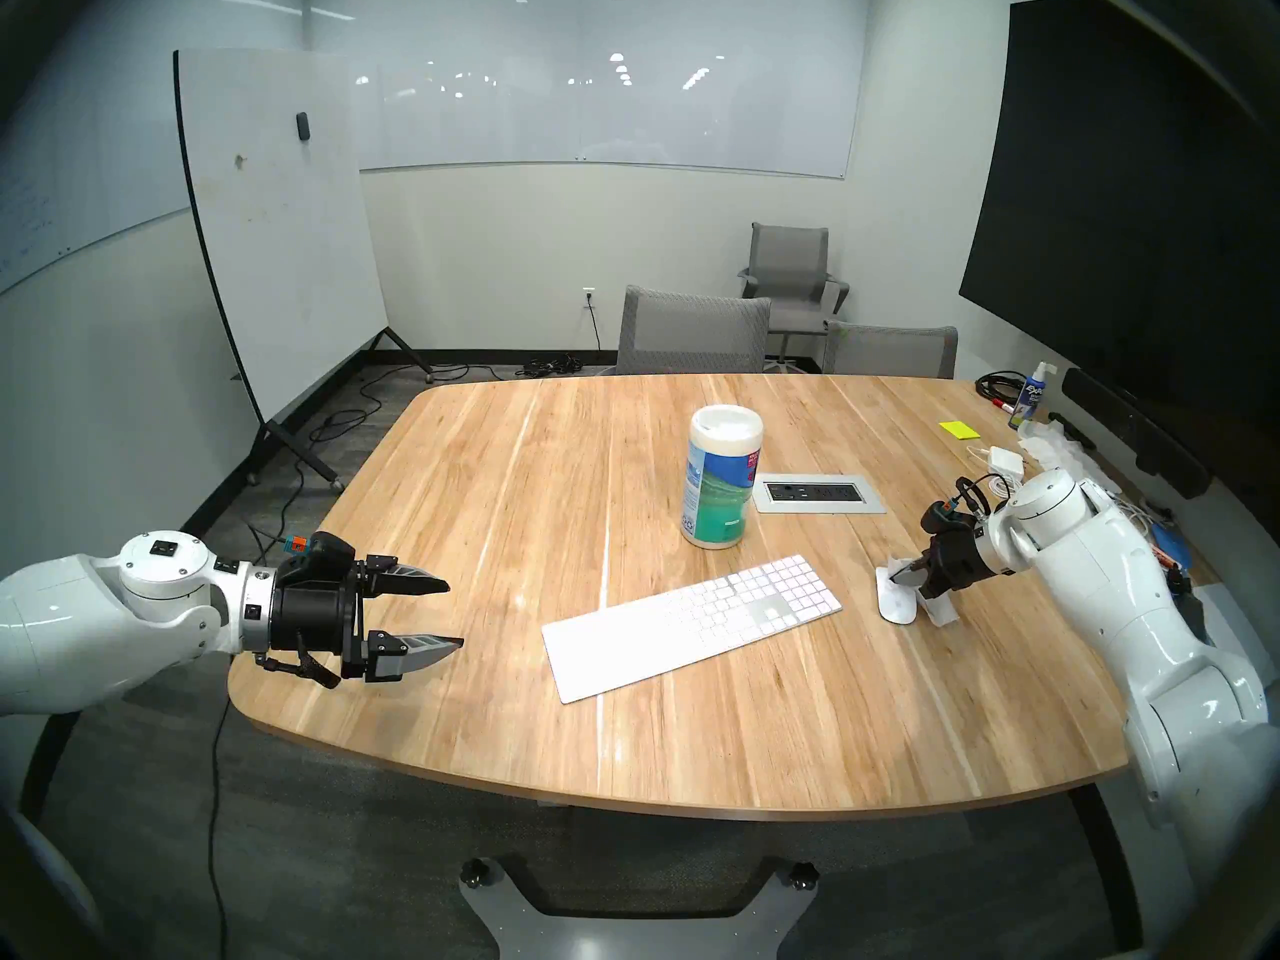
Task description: Wipe the keyboards and mice with a disinfecting wipe, then set the wipe down
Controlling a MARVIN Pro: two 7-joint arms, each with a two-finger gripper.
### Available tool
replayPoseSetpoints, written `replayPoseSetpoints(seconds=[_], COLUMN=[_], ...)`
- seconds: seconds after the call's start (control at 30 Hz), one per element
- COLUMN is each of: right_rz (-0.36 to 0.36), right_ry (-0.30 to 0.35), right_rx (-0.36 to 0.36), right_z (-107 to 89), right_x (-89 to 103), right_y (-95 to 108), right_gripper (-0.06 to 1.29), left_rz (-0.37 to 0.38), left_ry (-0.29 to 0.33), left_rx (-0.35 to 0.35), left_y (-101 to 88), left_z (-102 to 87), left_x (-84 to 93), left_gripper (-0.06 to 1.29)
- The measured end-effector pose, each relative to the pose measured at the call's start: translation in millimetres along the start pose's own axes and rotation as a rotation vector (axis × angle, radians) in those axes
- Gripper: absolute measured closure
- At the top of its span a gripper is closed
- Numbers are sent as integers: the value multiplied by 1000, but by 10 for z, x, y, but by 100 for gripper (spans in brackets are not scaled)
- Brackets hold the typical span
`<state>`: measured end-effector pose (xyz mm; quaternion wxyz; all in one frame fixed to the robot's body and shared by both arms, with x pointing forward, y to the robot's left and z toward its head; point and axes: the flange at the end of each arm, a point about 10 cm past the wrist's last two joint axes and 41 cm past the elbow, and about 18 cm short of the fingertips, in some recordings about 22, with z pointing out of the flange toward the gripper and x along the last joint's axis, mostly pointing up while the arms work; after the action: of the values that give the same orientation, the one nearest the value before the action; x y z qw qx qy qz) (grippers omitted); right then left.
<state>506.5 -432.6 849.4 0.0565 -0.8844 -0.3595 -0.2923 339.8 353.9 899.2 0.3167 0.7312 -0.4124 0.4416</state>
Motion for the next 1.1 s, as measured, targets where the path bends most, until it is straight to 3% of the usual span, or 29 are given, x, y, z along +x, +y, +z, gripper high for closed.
replayPoseSetpoints(seconds=[0.67, 1.1], right_rz=[-19, -13], right_ry=[1, 2], right_rx=[-47, 19], right_z=[145, 200], right_x=[89, 102], right_y=[46, -169], right_gripper=[125, 125], left_rz=[0, 0], left_ry=[0, 0], left_rx=[0, 0], left_y=[0, 0], left_z=[0, 0], left_x=[1, 1], left_gripper=[-4, -4])
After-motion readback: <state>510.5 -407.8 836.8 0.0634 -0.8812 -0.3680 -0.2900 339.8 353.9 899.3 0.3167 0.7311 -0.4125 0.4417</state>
